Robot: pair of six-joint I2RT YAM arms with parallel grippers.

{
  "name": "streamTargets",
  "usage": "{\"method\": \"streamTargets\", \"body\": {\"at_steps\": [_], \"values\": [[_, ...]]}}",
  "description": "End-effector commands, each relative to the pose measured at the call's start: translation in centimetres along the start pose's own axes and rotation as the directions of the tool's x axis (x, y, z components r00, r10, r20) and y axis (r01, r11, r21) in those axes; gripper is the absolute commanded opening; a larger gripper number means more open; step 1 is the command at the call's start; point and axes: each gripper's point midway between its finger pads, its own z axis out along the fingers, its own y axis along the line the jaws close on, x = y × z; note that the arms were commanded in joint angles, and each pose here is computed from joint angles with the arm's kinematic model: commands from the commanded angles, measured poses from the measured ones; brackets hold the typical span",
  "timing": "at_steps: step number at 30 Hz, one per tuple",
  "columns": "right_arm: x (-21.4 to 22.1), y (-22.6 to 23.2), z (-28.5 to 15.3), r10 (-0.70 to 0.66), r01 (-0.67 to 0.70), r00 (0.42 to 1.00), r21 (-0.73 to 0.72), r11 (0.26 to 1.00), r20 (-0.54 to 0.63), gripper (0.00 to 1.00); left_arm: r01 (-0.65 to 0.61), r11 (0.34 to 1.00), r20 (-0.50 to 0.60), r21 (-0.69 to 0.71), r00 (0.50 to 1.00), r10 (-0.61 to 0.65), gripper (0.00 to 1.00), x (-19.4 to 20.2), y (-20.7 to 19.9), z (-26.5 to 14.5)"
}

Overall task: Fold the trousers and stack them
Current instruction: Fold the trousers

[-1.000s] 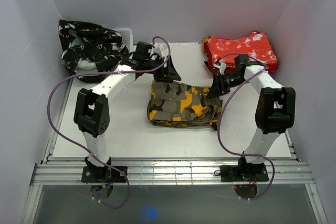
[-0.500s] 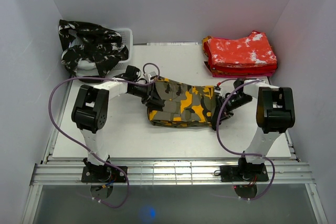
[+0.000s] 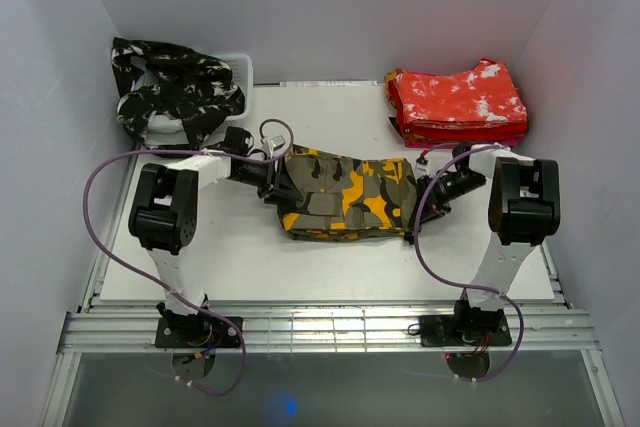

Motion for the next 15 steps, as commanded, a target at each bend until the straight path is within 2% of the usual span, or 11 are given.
{"method": "streamTargets", "body": {"at_steps": [1,4,7,11,15], "values": [[-2.9,2.8,-3.2,-0.2,0.201,0.974,0.009,0.98,0.107,0.18,-0.312,0.944,0.073,0.103,0.949,0.306,0.59,-0.1,-7.2,-3.7],[-5.0,6.7,-5.6,-0.29,0.303,0.932,-0.028,0.952,0.217,0.21,-0.352,0.924,0.095,0.149,0.935,0.341,0.61,0.9,-9.7,-4.5],[-5.9,9.4,-6.5,-0.344,0.375,0.895,-0.061,0.925,0.284,0.25,-0.311,0.931,0.079,0.193,0.95,0.301,0.61,2.7,-10.8,-4.1],[-5.7,9.1,-4.7,-0.312,0.348,0.908,-0.091,0.933,0.279,0.31,-0.203,0.955,0.036,0.214,0.979,0.2,0.58,5.1,-9.5,-2.2],[-4.0,6.3,-0.6,-0.201,0.227,0.962,-0.131,0.965,0.186,0.34,0.005,0.989,-0.01,0.145,1.0,-0.004,0.57,6.5,-4.9,0.3]]}}
